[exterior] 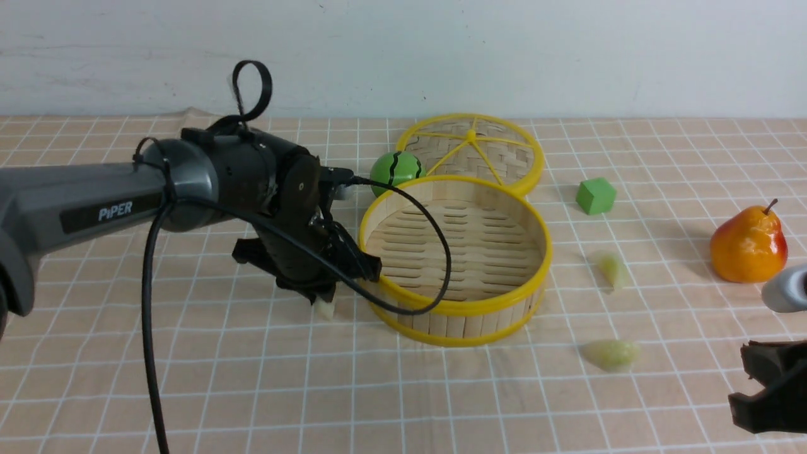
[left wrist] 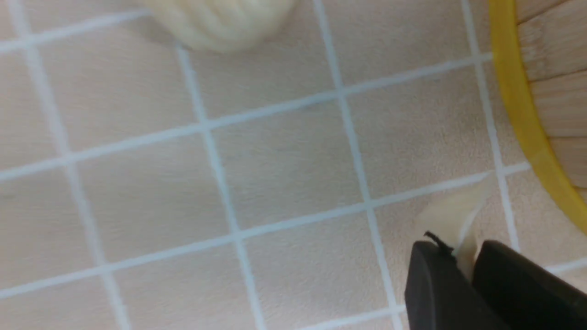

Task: Put the dumplings into the steamer on the table with the brown tablecloth.
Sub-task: 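Place the dumpling into the bamboo steamer basket with the left gripper, then reach for and grasp a dumpling on the table with the left gripper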

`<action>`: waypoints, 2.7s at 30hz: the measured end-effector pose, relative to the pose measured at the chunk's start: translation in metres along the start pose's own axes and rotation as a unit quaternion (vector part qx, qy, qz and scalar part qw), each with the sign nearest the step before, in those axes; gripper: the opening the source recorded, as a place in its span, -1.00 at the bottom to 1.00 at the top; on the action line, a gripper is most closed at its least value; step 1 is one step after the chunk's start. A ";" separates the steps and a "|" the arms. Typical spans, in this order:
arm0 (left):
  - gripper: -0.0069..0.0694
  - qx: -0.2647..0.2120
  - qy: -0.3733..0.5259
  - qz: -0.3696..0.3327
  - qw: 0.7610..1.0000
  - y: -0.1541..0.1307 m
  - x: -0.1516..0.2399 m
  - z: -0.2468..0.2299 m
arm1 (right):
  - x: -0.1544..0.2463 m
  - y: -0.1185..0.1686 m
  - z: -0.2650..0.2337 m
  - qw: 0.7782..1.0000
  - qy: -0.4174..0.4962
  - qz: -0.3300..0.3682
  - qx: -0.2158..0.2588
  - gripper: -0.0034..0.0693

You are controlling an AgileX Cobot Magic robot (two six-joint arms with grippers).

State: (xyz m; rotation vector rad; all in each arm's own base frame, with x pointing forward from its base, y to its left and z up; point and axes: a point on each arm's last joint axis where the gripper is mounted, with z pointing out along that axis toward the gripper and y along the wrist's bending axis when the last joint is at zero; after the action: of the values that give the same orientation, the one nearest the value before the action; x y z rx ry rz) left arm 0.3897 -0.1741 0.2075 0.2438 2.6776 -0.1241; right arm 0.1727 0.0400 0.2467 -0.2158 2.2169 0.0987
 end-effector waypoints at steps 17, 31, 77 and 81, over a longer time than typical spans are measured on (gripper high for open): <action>-0.51 0.071 -0.093 0.094 0.989 -0.079 -0.020 0.000 | -0.002 0.000 0.000 1.000 -0.008 0.004 -0.002 -0.79; 0.46 -0.014 -0.124 0.070 0.990 -0.046 -0.061 -0.054 | -0.002 0.001 0.000 1.000 -0.012 0.004 -0.003 -0.74; -0.32 -0.036 0.001 -0.032 0.999 0.042 -0.077 0.008 | -0.001 0.002 0.006 1.000 -0.004 0.029 -0.010 -0.63; 0.02 -0.067 0.030 -0.024 0.997 0.047 -0.069 0.039 | -0.001 0.003 0.006 0.999 -0.003 0.037 -0.013 -0.62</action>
State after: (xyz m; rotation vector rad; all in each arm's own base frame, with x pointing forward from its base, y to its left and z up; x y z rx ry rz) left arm 0.4762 -0.1430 0.2004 0.1433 2.7382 0.0477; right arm 0.1778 0.0436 0.2440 -0.1464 2.2189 0.1678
